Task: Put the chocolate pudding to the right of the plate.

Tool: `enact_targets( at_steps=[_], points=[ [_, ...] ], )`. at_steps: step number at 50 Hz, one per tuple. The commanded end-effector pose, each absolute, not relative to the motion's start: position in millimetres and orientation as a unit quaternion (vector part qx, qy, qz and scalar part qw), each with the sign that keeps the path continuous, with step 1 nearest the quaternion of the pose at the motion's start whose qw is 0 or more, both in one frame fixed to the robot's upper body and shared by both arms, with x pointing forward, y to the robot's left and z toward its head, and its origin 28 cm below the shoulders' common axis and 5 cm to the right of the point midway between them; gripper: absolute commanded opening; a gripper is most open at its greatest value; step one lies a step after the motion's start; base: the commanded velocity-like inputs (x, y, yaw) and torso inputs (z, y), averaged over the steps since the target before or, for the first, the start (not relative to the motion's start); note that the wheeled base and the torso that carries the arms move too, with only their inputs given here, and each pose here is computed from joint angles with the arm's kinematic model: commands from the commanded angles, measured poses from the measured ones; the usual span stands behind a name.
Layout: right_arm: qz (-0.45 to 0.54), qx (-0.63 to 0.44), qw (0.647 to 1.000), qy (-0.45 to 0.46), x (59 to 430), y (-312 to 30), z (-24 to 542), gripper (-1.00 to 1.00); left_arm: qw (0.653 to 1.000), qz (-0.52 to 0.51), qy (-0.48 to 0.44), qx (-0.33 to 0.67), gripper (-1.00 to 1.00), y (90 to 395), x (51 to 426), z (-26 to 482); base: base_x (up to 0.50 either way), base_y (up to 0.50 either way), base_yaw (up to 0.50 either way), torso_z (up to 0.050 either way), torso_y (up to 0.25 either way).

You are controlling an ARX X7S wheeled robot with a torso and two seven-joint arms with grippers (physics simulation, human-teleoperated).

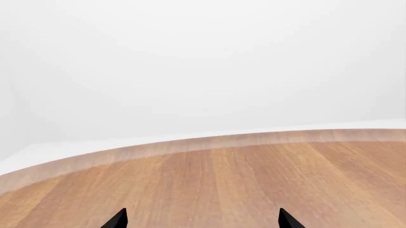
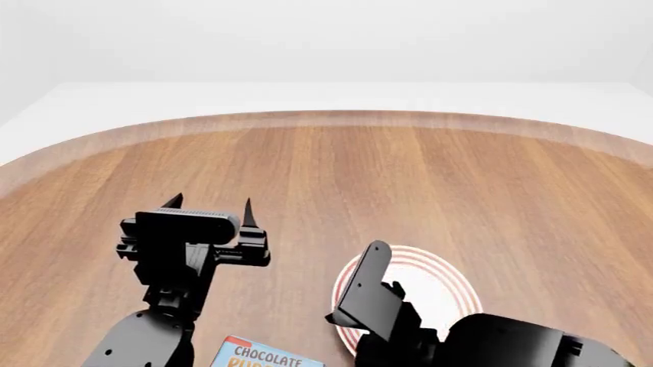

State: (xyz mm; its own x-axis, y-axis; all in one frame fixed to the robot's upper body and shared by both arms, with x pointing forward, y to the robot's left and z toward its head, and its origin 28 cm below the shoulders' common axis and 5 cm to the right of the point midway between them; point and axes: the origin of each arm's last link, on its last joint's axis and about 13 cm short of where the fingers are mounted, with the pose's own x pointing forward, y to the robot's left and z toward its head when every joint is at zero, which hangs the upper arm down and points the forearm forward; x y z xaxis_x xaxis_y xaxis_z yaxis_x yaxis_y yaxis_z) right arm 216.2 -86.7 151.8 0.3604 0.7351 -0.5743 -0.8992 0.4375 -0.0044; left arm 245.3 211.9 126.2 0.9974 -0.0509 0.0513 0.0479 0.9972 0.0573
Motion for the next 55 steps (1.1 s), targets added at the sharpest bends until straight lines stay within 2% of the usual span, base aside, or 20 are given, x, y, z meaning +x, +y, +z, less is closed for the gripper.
enact_targets(
  at_steps=[1,27,55],
  points=[
    [0.506,-0.173,0.800,0.272,221,-84,146,1.00,0.999,-0.025,-0.026,0.028,1.00,212,246,126,0.00,0.00,0.00,0.000,0.000],
    [0.523,-0.176,0.765,0.332,239,-67,111,1.00,0.999,-0.027,-0.026,0.026,1.00,211,246,125,0.00,0.00,0.00,0.000,0.000],
    [0.517,-0.178,0.740,0.391,238,-68,75,1.00,0.999,-0.029,-0.022,0.023,1.00,211,245,121,0.00,0.00,0.00,0.000,0.000]
  ],
)
